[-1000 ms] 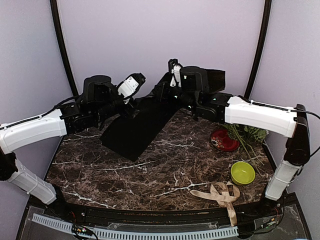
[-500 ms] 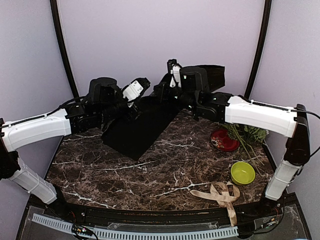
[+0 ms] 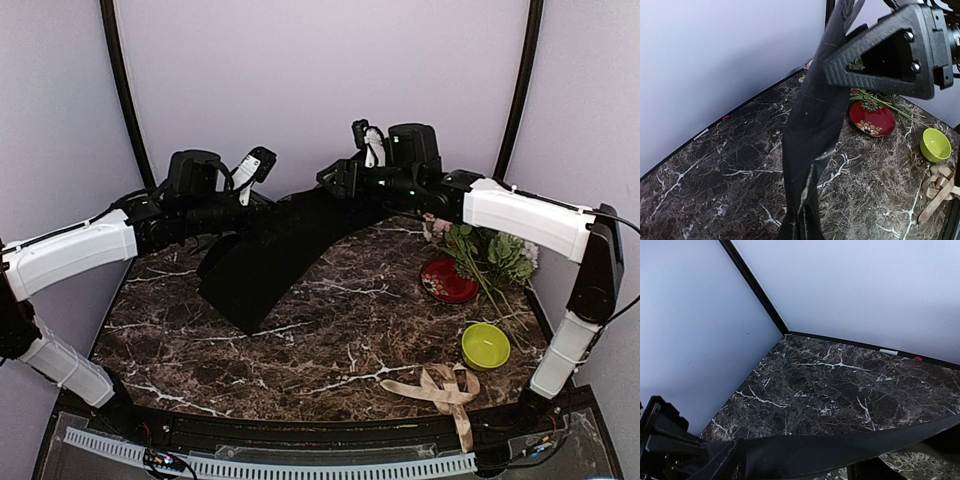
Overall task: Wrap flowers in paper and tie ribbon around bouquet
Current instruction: Pass from the right arm to the left, then pick up the folded wrapping paper.
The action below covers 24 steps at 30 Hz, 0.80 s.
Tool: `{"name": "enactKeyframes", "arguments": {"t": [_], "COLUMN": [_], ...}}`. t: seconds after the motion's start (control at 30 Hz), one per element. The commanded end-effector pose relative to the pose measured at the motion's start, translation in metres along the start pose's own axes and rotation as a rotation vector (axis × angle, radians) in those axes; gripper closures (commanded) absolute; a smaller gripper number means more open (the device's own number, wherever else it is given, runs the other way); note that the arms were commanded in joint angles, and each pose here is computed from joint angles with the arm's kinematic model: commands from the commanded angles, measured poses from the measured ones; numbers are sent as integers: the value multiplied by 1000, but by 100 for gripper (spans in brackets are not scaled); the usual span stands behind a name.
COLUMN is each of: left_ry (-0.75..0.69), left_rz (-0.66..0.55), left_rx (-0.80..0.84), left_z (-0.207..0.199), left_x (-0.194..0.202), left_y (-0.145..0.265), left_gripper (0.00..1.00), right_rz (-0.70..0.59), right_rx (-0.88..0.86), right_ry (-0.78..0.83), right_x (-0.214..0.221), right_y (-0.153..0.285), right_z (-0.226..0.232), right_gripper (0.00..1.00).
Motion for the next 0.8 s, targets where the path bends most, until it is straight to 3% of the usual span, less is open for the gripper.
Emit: {"name": "enactKeyframes", "arguments": {"t": [0.0,0.4,0.67,0.77], "left_ry": [138,230,249,251], "left_rz": [-72,-85,-65,-63], "left_rx": [99,169,154,149], "left_z": [-2,-7,-5,-5], "left_x": [-12,-2,3,3], "left_y": [12,-12,-20,-23], "left_gripper": [100,100,100,100], "right_rz": [71,80,-33,-56], "right_rx": [-99,-28,-26,29], "right_ry": [-48,-102,-67,-69], "right_x": [10,21,4,9], "right_y": [2,14,48,60], "right_z": [6,-6,4,5], "right_gripper": [31,26,23,29]}}
Point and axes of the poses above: each gripper's point midway between its finger pads, its own y axis back along the fingers, its own z axis along the line the jaws close on, x = y × z, the point moved 8 cm from there along y, back along the fingers, and after that the axes turned 7 degrees about -y, right-handed, at the moved point
